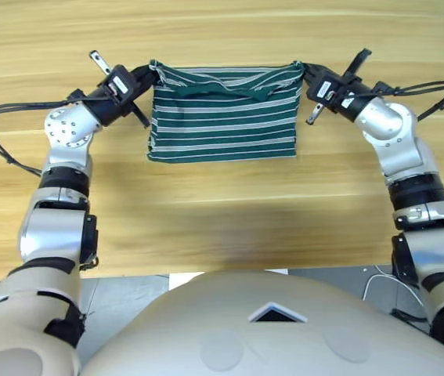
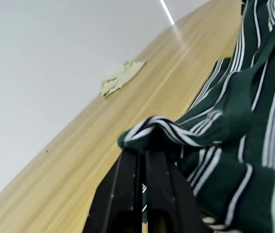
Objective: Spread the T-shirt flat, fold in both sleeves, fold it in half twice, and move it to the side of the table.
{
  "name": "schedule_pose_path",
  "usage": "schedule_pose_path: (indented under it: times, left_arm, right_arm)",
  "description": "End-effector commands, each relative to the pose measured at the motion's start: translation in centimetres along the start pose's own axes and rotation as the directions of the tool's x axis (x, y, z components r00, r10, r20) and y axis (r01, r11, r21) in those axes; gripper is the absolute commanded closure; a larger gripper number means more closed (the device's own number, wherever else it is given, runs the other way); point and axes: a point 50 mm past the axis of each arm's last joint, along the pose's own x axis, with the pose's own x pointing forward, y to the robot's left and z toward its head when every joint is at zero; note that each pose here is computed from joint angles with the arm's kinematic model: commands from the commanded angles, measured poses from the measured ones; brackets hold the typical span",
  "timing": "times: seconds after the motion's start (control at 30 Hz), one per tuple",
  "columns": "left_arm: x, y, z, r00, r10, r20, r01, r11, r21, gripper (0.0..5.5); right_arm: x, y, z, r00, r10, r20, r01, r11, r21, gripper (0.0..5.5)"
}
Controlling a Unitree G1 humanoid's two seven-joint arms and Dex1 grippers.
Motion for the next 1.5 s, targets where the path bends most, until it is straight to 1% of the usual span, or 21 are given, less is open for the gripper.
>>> schedule_pose_path:
  times: [0.03,0.27,0.5,0.53,0.6,0.63,0.7,0.73,0.83,0.9,0.93,0.97,1.03,1.13,1.17,1.23,1.27,1.3,1.33,1.4,1.5]
  left_arm:
    - [1.4,0.4,0.0,0.998,0.015,-0.065,-0.013,0.999,0.039,5.48]
    - [2.7,0.3,-1.1,0.973,0.069,-0.22,-0.061,0.997,0.043,5.48]
    - [2.7,-0.9,-3.0,0.92,0.064,-0.386,-0.093,0.994,-0.057,5.48]
    - [2.6,-1.0,-3.2,0.911,0.067,-0.406,-0.106,0.992,-0.075,5.5]
    - [2.5,-1.0,-3.6,0.9,0.069,-0.431,-0.136,0.983,-0.127,5.5]
    - [2.5,-1.0,-3.6,0.896,0.072,-0.438,-0.154,0.976,-0.155,5.21]
    - [2.7,-0.5,-3.5,0.889,0.093,-0.448,-0.203,0.957,-0.205,5.0]
    - [2.8,0.0,-3.4,0.884,0.115,-0.452,-0.241,0.943,-0.231,4.76]
    - [2.9,1.9,-3.0,0.855,0.227,-0.467,-0.398,0.863,-0.31,4.33]
    - [2.9,3.6,-2.4,0.835,0.31,-0.455,-0.492,0.79,-0.365,4.0]
    - [2.9,4.4,-1.9,0.834,0.348,-0.427,-0.528,0.727,-0.439,3.8]
    - [2.9,5.5,-1.3,0.833,0.397,-0.385,-0.553,0.627,-0.55,3.75]
    - [2.7,6.8,-0.6,0.827,0.465,-0.317,-0.534,0.469,-0.703,3.43]
    - [1.7,8.0,-0.5,0.788,0.551,-0.276,-0.488,0.286,-0.825,3.4]
    - [1.5,8.2,-0.5,0.781,0.566,-0.264,-0.475,0.263,-0.84,3.4]
    - [1.1,8.2,-0.6,0.784,0.575,-0.233,-0.462,0.29,-0.838,3.4]
    - [1.0,8.0,-0.7,0.792,0.571,-0.217,-0.461,0.327,-0.825,3.4]
    - [0.8,7.6,-0.8,0.802,0.562,-0.202,-0.463,0.372,-0.804,3.4]
    - [0.8,7.3,-0.9,0.811,0.554,-0.189,-0.462,0.408,-0.787,3.4]
    - [0.6,6.7,-1.1,0.824,0.543,-0.161,-0.458,0.472,-0.754,3.4]
    - [0.3,6.2,-1.2,0.839,0.528,-0.131,-0.455,0.549,-0.701,3.4]
  right_arm:
    - [1.4,0.4,-0.5,0.999,-0.001,-0.04,0.001,1.0,-0.001,5.5]
    - [3.2,2.3,-1.3,0.994,0.04,-0.102,-0.035,0.998,0.045,5.5]
    - [3.9,3.6,-1.8,0.991,0.014,-0.133,0.002,0.993,0.122,5.5]
    - [3.9,3.6,-1.8,0.991,0.0,-0.131,0.018,0.99,0.14,5.18]
    - [4.1,3.3,-1.6,0.992,-0.04,-0.123,0.064,0.977,0.201,4.9]
    - [4.1,3.0,-1.6,0.991,-0.064,-0.119,0.091,0.968,0.234,4.76]
    - [4.2,2.3,-1.4,0.986,-0.124,-0.111,0.152,0.939,0.307,4.49]
    - [4.3,1.7,-1.3,0.98,-0.164,-0.111,0.192,0.918,0.347,4.23]
    - [4.4,0.0,-1.3,0.941,-0.305,-0.149,0.338,0.799,0.498,3.76]
    - [4.5,-0.1,-1.4,0.929,-0.325,-0.176,0.368,0.76,0.536,3.37]
    - [4.6,0.1,-1.3,0.93,-0.324,-0.174,0.365,0.75,0.552,3.15]
    - [4.7,0.3,-1.1,0.935,-0.321,-0.154,0.35,0.749,0.562,3.09]
    - [4.8,0.7,-0.6,0.947,-0.307,-0.094,0.303,0.76,0.575,2.74]
    - [4.2,1.9,0.8,0.968,-0.219,0.125,0.12,0.836,0.536,2.24]
    - [3.6,2.6,1.2,0.966,-0.156,0.207,0.036,0.871,0.49,1.98]
    - [2.2,3.9,1.5,0.952,-0.016,0.306,-0.097,0.932,0.349,1.62]
    - [1.6,4.3,1.3,0.952,0.042,0.303,-0.132,0.95,0.282,1.48]
    - [1.1,4.5,0.7,0.959,0.092,0.266,-0.152,0.965,0.216,1.25]
    - [0.8,4.6,0.1,0.968,0.128,0.218,-0.165,0.973,0.162,1.21]
    - [0.4,5.2,-1.9,0.981,0.192,0.021,-0.191,0.981,-0.019,1.21]
    - [-0.4,5.7,-3.7,0.963,0.227,-0.147,-0.255,0.943,-0.212,1.21]
